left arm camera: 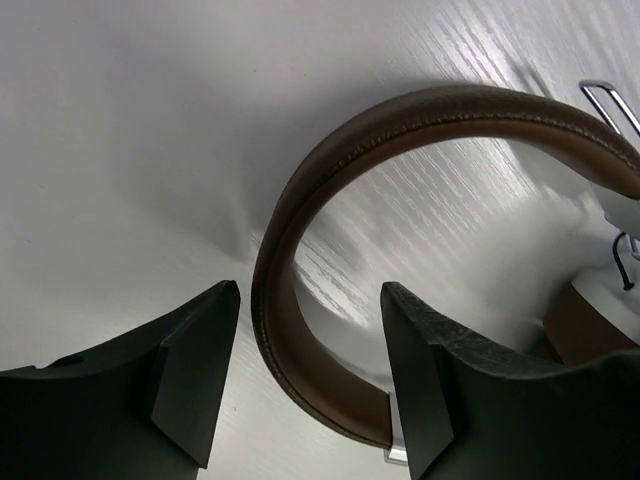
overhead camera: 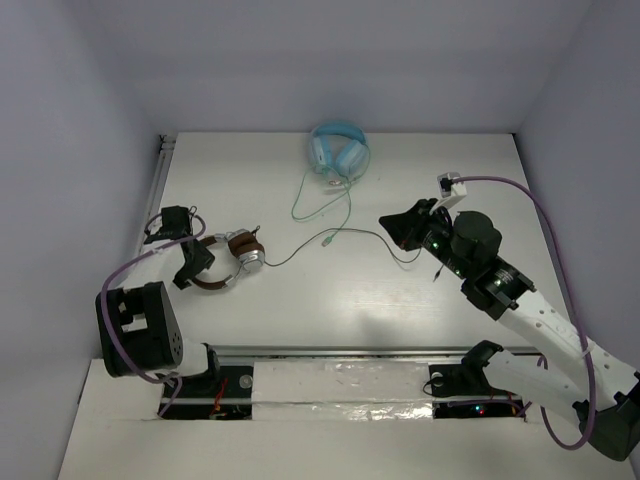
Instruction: Wrap the headphones
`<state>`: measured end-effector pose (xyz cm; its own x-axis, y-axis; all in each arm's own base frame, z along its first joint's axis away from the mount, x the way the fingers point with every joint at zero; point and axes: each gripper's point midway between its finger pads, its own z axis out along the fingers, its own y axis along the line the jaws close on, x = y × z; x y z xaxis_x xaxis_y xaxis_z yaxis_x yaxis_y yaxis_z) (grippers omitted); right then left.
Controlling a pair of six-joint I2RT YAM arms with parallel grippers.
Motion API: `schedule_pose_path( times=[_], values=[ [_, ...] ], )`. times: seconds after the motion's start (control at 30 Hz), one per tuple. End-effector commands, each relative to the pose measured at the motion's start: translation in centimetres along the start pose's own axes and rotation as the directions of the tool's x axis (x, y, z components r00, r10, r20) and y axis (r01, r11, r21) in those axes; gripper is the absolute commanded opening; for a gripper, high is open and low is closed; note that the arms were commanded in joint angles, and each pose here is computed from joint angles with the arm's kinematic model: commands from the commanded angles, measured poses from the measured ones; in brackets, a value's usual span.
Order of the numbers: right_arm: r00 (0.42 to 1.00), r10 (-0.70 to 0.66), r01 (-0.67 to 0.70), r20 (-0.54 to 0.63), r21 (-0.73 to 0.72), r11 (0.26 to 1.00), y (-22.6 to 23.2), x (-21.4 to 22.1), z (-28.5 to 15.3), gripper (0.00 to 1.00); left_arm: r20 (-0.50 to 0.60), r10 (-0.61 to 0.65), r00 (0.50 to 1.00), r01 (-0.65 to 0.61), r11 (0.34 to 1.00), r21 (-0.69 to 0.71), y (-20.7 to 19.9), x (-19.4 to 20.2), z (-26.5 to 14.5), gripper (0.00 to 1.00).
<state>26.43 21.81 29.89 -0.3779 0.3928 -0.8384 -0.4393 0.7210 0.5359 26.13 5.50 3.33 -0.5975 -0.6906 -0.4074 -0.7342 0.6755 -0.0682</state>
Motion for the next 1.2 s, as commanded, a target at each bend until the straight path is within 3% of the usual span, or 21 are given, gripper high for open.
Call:
schedule_pose_path(
  times=[0.0, 0.27, 0.33, 0.37, 0.4, 0.47, 0.5, 0.6, 0.63, 0.7, 0.93, 1.17],
  values=[
    [1.000, 0.000, 0.001, 0.028, -0.037, 0.999, 0.8, -0.4, 0.0, 0.16, 0.008, 0.027, 1.000, -0.026, 0.999, -0.037, 0.6, -0.3, 0.9, 0.55],
    [1.000, -0.002, 0.002, 0.025, -0.027, 1.000, 0.5, -0.2, 0.3, 0.18, -0.018, 0.089, 0.996, -0.090, 0.995, -0.053, 0.7, 0.1, 2.6, 0.48],
    [1.000, -0.003, 0.004, 0.024, -0.015, 1.000, 0.3, -0.1, 0.5, 0.18, -0.030, 0.105, 0.994, -0.106, 0.993, -0.043, 0.5, 0.3, 2.9, 0.41],
    [1.000, -0.005, 0.005, 0.023, -0.008, 1.000, 0.1, 0.0, 0.6, 0.18, -0.040, 0.110, 0.993, -0.111, 0.993, -0.036, 0.4, 0.4, 3.1, 0.36],
    [1.000, -0.005, 0.005, 0.022, -0.004, 1.000, 0.0, 0.0, 0.7, 0.18, -0.053, 0.116, 0.992, -0.117, 0.993, -0.016, 0.1, 0.7, 3.1, 0.15],
    [1.000, -0.009, 0.008, 0.024, 0.016, 1.000, -0.4, 0.1, 0.8, 0.18, -0.071, 0.135, 0.988, -0.134, 0.991, 0.018, -0.6, 0.9, 3.2, 0.00],
    [1.000, -0.009, 0.008, 0.025, 0.027, 1.000, -0.6, 0.1, 0.9, 0.18, -0.069, 0.139, 0.988, -0.137, 0.990, 0.030, -0.8, 0.8, 3.1, 0.00],
    [0.999, -0.016, 0.014, 0.041, 0.060, 0.998, -1.3, -0.1, 1.0, 0.32, -0.028, 0.159, 0.987, -0.153, 0.978, 0.141, -2.7, -0.2, 1.7, 0.00],
    [0.999, -0.019, 0.017, 0.044, 0.055, 0.998, -1.2, -0.1, 1.0, 0.43, -0.008, 0.160, 0.987, -0.157, 0.973, 0.171, -3.3, -0.6, 1.0, 0.00],
    [0.999, -0.039, 0.039, 0.001, -0.020, 0.999, -0.1, 0.9, 1.4, 0.53, 0.047, 0.189, 0.981, -0.194, 0.932, 0.306, -5.9, -1.6, -1.9, 0.00],
    [0.977, -0.101, 0.072, -0.186, -0.155, 0.985, 1.1, 5.5, 4.6, 0.59, 0.152, 0.244, 0.958, -0.287, 0.799, 0.528, -11.0, -2.2, -9.6, 0.00],
    [0.969, -0.159, 0.131, -0.189, -0.152, 0.980, 0.7, 5.6, 5.7, 0.61, 0.274, 0.228, 0.934, -0.357, 0.609, 0.708, -14.2, -3.2, -18.1, 0.00]
  ],
)
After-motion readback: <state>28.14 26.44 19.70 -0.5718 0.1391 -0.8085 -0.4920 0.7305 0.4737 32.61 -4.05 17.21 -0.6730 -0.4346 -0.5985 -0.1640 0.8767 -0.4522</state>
